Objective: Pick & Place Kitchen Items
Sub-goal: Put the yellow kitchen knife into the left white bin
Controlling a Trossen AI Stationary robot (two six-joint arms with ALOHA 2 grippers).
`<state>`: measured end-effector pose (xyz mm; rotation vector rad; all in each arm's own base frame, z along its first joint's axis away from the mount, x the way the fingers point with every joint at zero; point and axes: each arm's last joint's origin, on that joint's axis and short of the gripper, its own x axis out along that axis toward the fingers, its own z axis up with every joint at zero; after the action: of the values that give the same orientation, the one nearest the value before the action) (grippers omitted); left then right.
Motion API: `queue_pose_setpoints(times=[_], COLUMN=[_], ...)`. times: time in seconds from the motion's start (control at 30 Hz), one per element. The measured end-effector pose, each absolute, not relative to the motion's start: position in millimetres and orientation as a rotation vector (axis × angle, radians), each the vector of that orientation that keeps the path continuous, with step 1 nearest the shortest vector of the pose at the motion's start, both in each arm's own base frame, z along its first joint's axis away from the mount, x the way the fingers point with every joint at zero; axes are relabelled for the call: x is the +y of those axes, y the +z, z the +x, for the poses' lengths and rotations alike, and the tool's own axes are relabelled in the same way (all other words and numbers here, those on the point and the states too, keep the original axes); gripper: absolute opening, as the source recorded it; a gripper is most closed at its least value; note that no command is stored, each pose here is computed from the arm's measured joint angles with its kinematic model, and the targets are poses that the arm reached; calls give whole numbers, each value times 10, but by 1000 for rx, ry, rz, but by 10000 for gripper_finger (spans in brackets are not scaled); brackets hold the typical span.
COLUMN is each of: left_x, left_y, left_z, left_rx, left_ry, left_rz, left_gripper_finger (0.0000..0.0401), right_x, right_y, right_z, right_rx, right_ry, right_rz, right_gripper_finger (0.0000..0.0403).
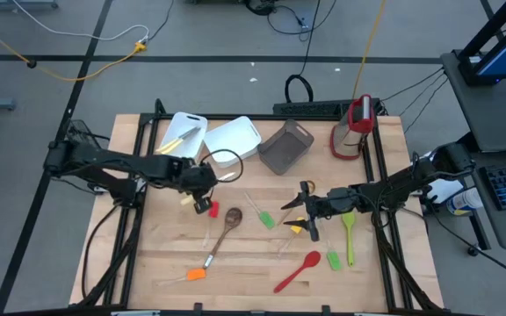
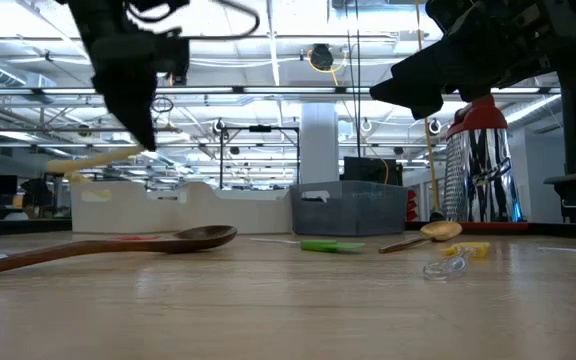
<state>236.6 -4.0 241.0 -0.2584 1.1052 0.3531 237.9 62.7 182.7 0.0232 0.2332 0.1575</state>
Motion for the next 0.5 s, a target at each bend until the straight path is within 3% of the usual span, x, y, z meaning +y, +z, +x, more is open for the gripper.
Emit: queue_pose_setpoints(times=[0.2, 0.5], left_x=[162, 828], left_y=[2796, 2989], left_z=[2334, 2175], left_rx=[1095, 1155], left_ry=[458, 637], left_rz=[-120, -192], left_gripper_finger=[18, 26], right_x=[628, 628], right_y=[1840, 1840], right_z=[2382, 2382], right_rx=[219, 216], right_ry=[159, 161], right_rz=[21, -8], right_gripper_finger=[212, 212])
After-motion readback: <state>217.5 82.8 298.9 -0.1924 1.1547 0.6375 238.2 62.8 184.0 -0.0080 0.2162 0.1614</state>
